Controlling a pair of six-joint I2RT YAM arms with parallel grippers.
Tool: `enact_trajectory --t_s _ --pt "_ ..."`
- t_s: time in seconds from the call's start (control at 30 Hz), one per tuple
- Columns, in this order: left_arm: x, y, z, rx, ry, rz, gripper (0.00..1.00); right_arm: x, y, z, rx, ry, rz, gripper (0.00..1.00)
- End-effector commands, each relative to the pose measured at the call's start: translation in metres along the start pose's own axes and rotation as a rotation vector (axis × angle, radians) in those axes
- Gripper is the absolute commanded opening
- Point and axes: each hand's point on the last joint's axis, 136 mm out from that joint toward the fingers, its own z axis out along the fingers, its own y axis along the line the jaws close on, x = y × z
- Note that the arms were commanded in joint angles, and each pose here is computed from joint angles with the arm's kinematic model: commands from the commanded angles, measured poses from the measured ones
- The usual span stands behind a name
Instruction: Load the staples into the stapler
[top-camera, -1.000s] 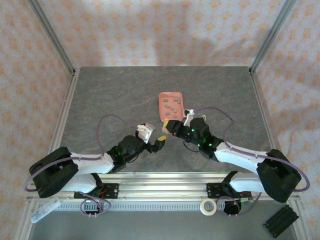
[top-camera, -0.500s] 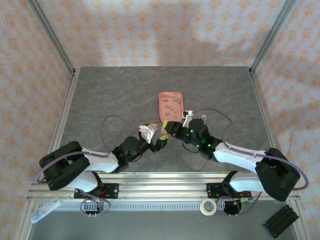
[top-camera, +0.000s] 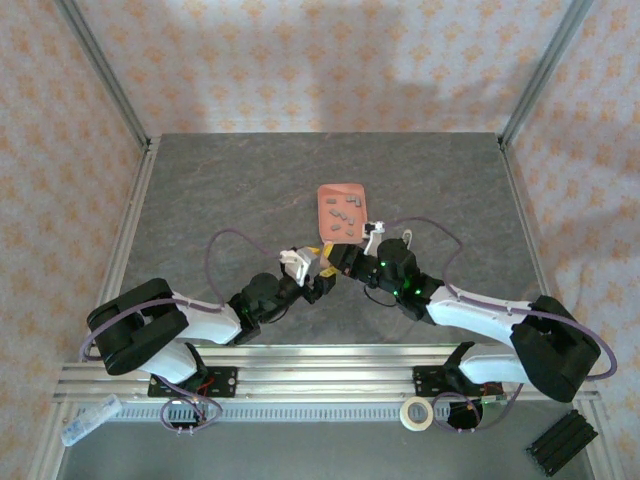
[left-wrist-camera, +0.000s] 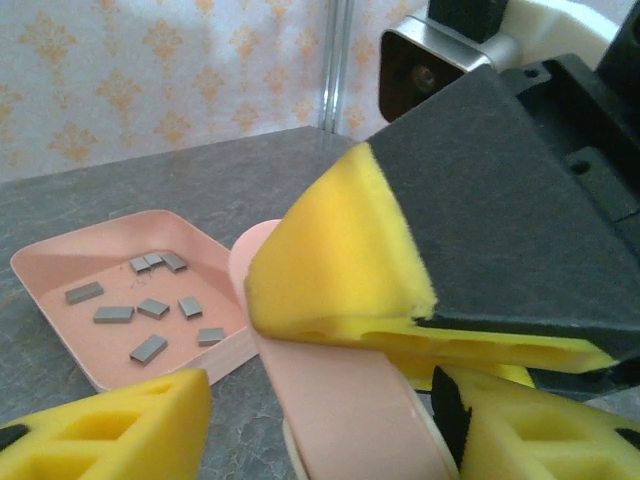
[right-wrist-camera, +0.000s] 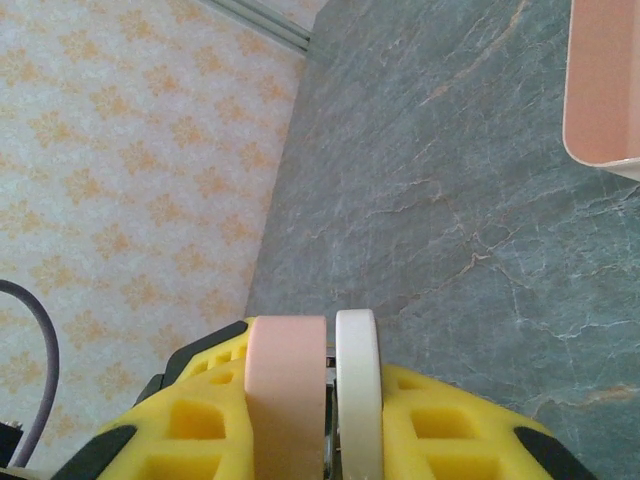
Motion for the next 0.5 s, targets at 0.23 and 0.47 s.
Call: enact_trajectory --t_s 0.23,0.47 --pt "-0.013 -0.003 0.005 0.017 -0.036 0.011 0.28 0.017 -0.006 -0.006 0.014 0.066 -0.003 0.23" --pt "0.006 -0.009 0.004 0.056 0.042 0.038 0.12 0.020 -0.020 -0.015 0.087 0.068 -0.021 0.32"
